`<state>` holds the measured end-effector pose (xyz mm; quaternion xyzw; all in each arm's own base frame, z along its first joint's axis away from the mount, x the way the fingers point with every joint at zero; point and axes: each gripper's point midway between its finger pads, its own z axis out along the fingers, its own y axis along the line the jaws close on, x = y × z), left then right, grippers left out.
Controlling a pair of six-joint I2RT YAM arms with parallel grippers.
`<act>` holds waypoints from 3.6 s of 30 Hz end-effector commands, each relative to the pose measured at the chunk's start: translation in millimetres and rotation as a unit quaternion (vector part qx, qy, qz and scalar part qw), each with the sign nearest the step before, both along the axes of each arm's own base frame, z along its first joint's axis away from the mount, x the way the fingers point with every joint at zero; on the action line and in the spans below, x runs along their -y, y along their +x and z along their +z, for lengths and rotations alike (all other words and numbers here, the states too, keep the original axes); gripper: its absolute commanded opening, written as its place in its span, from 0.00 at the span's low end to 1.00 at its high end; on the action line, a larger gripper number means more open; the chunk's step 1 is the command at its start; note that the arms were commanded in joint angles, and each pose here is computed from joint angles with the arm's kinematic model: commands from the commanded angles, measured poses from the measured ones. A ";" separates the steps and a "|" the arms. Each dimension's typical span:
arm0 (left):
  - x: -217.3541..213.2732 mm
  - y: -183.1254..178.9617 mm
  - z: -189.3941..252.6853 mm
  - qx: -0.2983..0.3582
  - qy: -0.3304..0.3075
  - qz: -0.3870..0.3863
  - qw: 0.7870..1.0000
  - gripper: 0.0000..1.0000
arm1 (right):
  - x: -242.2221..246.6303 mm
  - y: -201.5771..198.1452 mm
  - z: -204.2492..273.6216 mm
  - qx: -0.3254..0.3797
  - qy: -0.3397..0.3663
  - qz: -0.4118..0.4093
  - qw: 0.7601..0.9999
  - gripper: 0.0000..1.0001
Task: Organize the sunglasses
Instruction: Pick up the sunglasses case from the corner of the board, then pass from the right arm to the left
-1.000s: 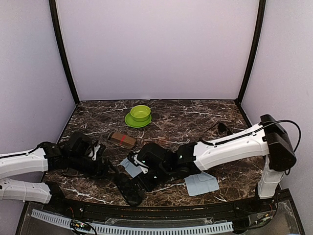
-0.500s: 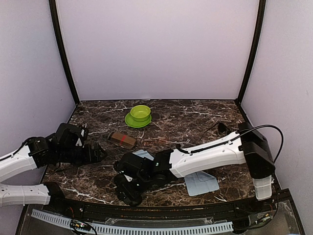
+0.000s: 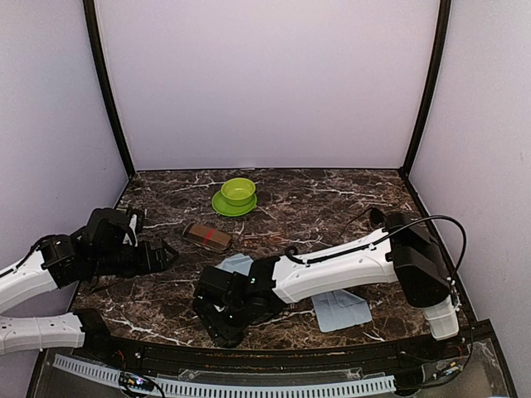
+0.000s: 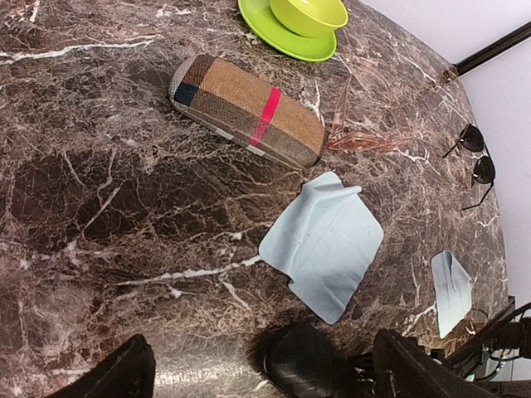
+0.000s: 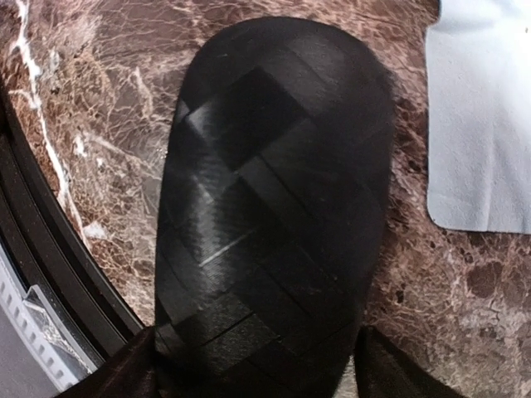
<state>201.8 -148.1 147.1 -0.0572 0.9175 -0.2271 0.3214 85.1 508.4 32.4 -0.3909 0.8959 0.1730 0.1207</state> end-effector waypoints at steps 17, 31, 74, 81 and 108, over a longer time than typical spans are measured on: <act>58.4 22.5 34.5 0.107 -0.041 -0.137 0.984 0.96 | 52.2 61.9 101.8 0.019 0.205 -0.027 0.978 0.36; 140.9 14.3 81.6 0.229 -0.215 -0.310 0.897 0.99 | 83.6 99.1 174.9 0.034 0.309 0.047 0.949 0.28; 160.5 -2.7 97.5 0.291 -0.257 -0.390 0.835 0.99 | 79.2 98.0 207.4 0.009 0.345 0.072 0.936 0.19; 136.7 60.0 80.3 0.172 -0.187 -0.195 0.947 0.99 | 84.9 142.4 188.3 0.105 0.244 -0.041 0.963 0.19; 174.8 70.9 60.1 0.054 -0.287 -0.161 0.943 0.39 | 55.7 137.5 171.4 0.187 0.210 -0.109 0.953 0.39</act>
